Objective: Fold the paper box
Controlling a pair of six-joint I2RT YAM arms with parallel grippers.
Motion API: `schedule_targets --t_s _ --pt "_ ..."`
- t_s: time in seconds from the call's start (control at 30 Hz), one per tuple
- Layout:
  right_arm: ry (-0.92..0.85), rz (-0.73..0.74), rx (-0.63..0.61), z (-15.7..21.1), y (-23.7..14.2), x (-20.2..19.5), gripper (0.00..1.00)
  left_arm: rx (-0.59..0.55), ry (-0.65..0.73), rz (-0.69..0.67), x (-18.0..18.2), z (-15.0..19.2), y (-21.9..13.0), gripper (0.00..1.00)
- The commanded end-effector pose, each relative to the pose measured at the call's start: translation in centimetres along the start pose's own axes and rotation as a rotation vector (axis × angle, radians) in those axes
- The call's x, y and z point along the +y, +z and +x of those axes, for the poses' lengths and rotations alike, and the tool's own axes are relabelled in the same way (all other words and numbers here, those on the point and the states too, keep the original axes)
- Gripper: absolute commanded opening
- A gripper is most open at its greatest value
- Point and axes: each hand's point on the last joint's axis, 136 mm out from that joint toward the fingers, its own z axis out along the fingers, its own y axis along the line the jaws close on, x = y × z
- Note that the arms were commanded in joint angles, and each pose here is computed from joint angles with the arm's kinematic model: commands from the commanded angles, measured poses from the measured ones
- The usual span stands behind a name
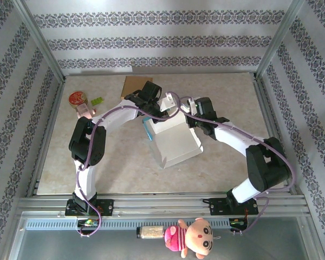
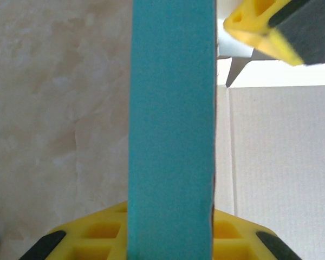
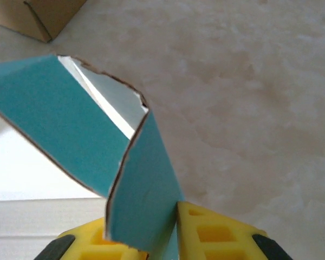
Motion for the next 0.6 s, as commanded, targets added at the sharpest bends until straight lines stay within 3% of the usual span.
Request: schedule_targets --t_s 0.0,0.17,0.33,0.57 --pt "0.14 -0.005 -0.031 -0.4 1.2 0.7 0.21 0.016 0.046 0.062 -2.5 -0.3 1.0 0.26" --pt "0.135 0.022 -0.022 1.3 2.1 0.3 0.21 -0.017 0.017 0.111 -3.9 -0.8 0.4 0.62" --pt "0.1 0.032 -0.008 2.1 2.6 0.0 0.19 -0.121 -0.08 0.09 -3.9 -2.9 -1.9 0.65" --pt "0.091 0.009 -0.013 2.3 3.1 0.4 0.13 -0.27 -0.378 -0.018 -1.3 -5.2 -7.0 0.65"
